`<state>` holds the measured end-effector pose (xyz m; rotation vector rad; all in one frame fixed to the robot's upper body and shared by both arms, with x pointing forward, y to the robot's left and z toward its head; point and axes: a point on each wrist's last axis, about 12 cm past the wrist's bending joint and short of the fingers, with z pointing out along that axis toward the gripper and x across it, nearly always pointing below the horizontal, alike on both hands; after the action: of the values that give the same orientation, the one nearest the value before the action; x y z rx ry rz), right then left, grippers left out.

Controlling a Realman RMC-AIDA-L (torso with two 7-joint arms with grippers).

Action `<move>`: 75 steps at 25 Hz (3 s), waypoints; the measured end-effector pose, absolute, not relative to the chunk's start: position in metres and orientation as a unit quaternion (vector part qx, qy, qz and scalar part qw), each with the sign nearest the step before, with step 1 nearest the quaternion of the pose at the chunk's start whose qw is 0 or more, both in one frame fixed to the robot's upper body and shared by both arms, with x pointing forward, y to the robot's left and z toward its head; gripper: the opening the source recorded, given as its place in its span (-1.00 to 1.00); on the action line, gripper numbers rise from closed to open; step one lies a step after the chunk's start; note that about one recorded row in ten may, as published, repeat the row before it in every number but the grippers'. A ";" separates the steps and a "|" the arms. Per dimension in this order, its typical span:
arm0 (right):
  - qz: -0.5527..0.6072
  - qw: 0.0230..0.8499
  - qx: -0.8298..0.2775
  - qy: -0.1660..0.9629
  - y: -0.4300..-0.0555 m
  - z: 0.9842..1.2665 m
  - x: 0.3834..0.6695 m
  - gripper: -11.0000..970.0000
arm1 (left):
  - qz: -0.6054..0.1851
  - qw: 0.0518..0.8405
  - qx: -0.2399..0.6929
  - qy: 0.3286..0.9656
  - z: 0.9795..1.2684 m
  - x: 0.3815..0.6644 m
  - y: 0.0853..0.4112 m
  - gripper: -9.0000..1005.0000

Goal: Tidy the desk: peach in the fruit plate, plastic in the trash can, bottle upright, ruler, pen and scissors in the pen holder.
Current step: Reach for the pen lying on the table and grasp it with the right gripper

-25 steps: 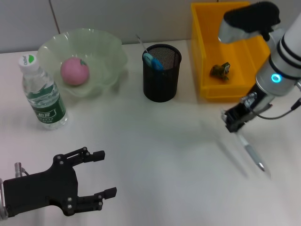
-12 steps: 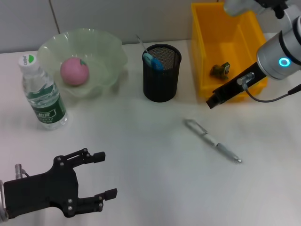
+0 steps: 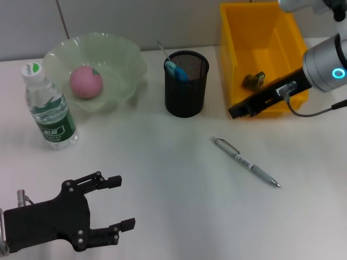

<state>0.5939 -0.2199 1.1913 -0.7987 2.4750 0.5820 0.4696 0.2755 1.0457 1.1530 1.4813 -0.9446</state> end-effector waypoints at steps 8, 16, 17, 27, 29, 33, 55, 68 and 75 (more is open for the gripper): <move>0.192 0.173 -0.303 0.917 -0.214 1.180 0.602 -0.60 | -0.389 0.498 0.477 0.611 1.046 0.470 0.276 0.65; 0.110 0.118 -0.335 0.928 -0.200 1.168 0.604 -0.09 | -0.384 0.503 0.479 0.609 1.049 0.473 0.276 0.65; 0.110 0.118 -0.335 0.928 -0.200 1.168 0.604 -0.09 | -0.384 0.503 0.478 0.609 1.049 0.473 0.276 0.65; 0.097 0.083 -0.346 0.930 -0.192 1.152 0.607 -0.05 | -0.385 0.504 0.478 0.608 1.049 0.473 0.275 0.65; 0.095 0.080 -0.348 0.929 -0.190 1.149 0.607 -0.05 | -0.385 0.504 0.478 0.608 1.049 0.473 0.274 0.65; 0.092 0.070 -0.349 0.930 -0.188 1.141 0.607 -0.06 | -0.383 0.504 0.478 0.608 1.049 0.474 0.274 0.65; 0.072 0.057 -0.353 0.931 -0.185 1.132 0.610 -0.25 | -0.384 0.503 0.479 0.608 1.048 0.473 0.273 0.65; 0.064 0.057 -0.361 0.928 -0.181 1.128 0.610 -0.27 | -0.383 0.503 0.480 0.608 1.049 0.474 0.273 0.65; 0.065 0.054 -0.362 0.928 -0.179 1.126 0.609 -0.43 | -0.383 0.504 0.479 0.609 1.048 0.474 0.273 0.65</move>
<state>0.6095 -0.1795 1.1264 -1.0996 2.8204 0.1989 0.4741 0.2727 1.0485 1.1564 1.4695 -0.9244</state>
